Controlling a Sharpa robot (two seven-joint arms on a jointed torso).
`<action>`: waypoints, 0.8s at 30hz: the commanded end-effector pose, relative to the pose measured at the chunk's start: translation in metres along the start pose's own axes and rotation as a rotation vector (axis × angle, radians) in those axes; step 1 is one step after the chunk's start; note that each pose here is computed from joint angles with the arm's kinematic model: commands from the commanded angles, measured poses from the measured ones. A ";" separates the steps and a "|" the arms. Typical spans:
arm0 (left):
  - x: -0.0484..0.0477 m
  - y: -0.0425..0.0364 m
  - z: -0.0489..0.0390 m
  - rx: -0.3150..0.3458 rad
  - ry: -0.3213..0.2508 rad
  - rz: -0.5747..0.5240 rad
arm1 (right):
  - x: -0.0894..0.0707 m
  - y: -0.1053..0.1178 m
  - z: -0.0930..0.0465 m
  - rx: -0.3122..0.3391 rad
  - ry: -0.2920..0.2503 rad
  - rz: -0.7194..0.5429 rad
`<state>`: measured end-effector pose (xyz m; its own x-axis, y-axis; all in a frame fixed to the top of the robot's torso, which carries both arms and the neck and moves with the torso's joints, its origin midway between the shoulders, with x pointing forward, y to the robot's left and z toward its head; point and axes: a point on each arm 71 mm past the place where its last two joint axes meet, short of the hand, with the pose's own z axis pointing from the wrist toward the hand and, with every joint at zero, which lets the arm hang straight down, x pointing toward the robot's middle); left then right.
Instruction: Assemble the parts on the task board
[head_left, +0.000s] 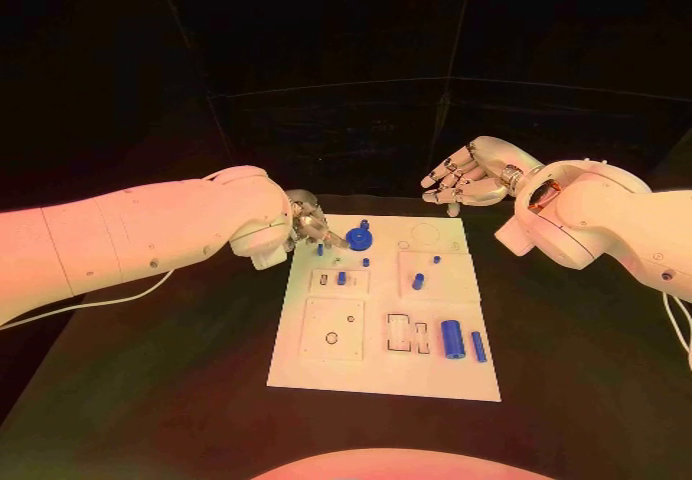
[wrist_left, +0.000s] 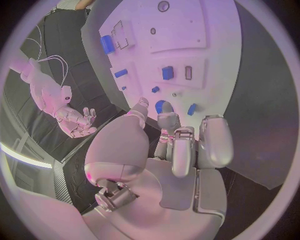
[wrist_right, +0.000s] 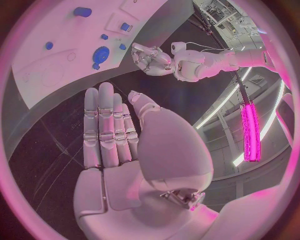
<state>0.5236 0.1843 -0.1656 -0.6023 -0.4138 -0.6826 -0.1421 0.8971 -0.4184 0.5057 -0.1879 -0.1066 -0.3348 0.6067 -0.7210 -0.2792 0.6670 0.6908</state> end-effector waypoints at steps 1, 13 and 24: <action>-0.0093 -0.0030 0.0006 -0.005 0.070 0.044 | -0.002 0.001 0.000 -0.013 -0.010 -0.002; -0.0382 -0.0105 0.0272 -0.096 0.082 0.134 | 0.000 0.003 0.003 -0.017 -0.004 -0.002; -0.0320 -0.0020 0.0455 -0.129 0.057 0.181 | 0.001 0.005 0.004 -0.027 -0.005 -0.018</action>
<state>0.5774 0.1884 -0.1715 -0.6724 -0.2887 -0.6816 -0.1623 0.9559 -0.2448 0.5074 -0.1831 -0.1068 -0.3359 0.6029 -0.7236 -0.2883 0.6656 0.6884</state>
